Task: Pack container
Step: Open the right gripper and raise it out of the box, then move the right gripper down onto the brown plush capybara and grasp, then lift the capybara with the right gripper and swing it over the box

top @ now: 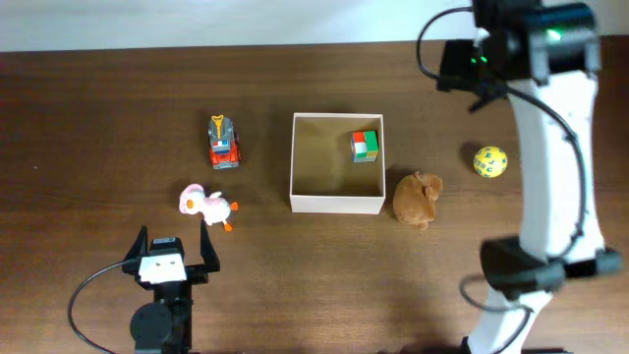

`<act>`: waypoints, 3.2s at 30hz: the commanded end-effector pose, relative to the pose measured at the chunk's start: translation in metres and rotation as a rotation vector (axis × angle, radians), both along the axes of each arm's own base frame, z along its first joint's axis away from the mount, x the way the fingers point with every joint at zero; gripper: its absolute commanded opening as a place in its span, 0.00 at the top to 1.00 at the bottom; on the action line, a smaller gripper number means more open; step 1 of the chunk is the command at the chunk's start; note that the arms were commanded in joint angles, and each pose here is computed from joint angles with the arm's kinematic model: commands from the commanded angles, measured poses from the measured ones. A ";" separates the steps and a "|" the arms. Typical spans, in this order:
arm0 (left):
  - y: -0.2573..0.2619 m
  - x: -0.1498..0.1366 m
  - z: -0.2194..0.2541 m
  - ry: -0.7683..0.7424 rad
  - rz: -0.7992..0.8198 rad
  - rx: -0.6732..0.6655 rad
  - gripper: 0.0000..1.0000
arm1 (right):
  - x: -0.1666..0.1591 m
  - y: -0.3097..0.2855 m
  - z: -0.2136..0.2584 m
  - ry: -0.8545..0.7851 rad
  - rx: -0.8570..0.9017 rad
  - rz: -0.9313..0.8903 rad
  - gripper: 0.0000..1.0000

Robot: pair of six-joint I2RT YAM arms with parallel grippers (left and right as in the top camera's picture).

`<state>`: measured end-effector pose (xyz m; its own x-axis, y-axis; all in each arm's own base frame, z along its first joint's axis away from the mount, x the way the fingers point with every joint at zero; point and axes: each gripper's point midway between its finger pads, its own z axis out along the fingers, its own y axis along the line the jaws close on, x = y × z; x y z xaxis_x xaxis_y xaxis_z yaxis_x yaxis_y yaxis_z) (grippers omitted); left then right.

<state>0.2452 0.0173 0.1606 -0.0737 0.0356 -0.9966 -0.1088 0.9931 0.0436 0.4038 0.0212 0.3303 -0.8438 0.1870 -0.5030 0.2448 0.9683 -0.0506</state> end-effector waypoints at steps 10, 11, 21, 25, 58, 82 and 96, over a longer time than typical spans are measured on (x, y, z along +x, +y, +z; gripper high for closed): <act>0.004 0.000 -0.002 0.002 0.018 0.016 0.01 | -0.085 -0.013 -0.065 0.271 -0.039 -0.026 0.11; 0.004 0.000 -0.002 0.002 0.018 0.016 0.01 | -0.085 -0.013 -0.077 0.298 -0.040 -0.026 0.11; 0.004 0.000 -0.002 0.002 0.018 0.016 0.01 | -0.077 0.013 -0.185 0.385 0.143 -0.037 0.01; 0.004 0.000 -0.002 0.002 0.018 0.016 0.01 | -0.075 0.011 -0.214 0.383 0.177 -0.048 0.01; 0.004 0.000 -0.002 0.002 0.018 0.016 0.01 | -0.076 0.025 -0.297 0.309 0.276 -0.013 0.36; 0.004 0.000 -0.002 0.002 0.018 0.016 0.01 | 0.012 0.084 -0.068 -0.099 0.204 0.606 0.59; 0.004 0.000 -0.002 0.002 0.018 0.016 0.01 | -0.010 0.141 -0.074 -0.117 0.053 1.083 0.65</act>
